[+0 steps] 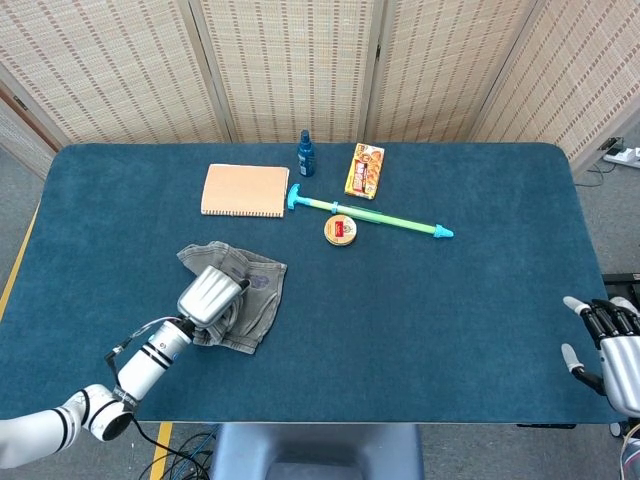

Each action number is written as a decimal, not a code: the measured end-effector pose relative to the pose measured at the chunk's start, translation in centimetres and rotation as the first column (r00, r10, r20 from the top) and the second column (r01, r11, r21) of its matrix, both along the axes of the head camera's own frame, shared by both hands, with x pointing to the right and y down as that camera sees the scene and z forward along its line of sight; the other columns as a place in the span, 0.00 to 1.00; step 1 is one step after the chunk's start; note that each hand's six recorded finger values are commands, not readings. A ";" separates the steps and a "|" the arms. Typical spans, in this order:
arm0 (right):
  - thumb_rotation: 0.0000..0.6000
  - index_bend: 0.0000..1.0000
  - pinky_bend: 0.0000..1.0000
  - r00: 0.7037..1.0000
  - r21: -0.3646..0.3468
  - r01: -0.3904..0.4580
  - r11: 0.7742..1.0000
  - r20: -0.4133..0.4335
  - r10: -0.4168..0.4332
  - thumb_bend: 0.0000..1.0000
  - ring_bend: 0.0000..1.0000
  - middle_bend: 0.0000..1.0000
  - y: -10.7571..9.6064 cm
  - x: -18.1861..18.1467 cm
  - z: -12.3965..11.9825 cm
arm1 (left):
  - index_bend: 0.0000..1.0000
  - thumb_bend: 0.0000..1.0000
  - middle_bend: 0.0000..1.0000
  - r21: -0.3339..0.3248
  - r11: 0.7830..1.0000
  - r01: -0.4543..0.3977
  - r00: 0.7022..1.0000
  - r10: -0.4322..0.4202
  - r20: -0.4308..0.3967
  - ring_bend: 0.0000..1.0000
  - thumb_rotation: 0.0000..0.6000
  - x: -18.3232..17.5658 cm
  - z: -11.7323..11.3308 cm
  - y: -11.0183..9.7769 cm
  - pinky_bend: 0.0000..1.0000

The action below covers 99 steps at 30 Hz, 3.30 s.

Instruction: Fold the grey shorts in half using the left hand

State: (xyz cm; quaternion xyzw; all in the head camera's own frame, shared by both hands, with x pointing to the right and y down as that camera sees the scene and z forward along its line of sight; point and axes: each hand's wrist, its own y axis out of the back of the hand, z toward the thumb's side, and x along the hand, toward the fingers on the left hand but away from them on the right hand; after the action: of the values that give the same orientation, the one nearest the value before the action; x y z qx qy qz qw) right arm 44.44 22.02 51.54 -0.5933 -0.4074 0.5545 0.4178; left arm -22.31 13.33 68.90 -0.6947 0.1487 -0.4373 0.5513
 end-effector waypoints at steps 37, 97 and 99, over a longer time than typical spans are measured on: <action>1.00 0.20 0.23 1.000 0.011 -0.029 1.000 -0.006 0.029 0.35 0.25 0.30 0.6 1.1 -0.6 | 0.14 0.21 0.85 0.001 0.987 0.163 0.984 -0.162 -0.075 0.77 1.00 4.9 1.9 1.4 0.84; 1.00 0.20 0.23 0.993 -0.109 0.110 0.988 0.061 -0.104 0.35 0.25 0.30 -1.0 -1.6 3.2 | 0.20 0.21 0.52 0.063 0.733 0.677 0.735 -0.678 -0.012 0.42 1.00 -21.2 -8.4 6.0 0.58; 1.00 0.20 0.23 0.993 -0.112 0.110 0.988 0.064 -0.104 0.35 0.25 0.30 -1.0 -1.7 3.3 | 0.20 0.21 0.52 0.063 0.725 0.686 0.727 -0.687 -0.009 0.42 1.00 -21.6 -9.0 6.9 0.58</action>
State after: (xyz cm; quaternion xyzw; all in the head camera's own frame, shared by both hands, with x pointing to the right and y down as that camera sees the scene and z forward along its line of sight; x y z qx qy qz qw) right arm 42.78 21.06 54.88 -0.6533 -0.3543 0.5362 0.4001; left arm -43.93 20.22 59.92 -0.5699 0.4044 -0.6104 0.3730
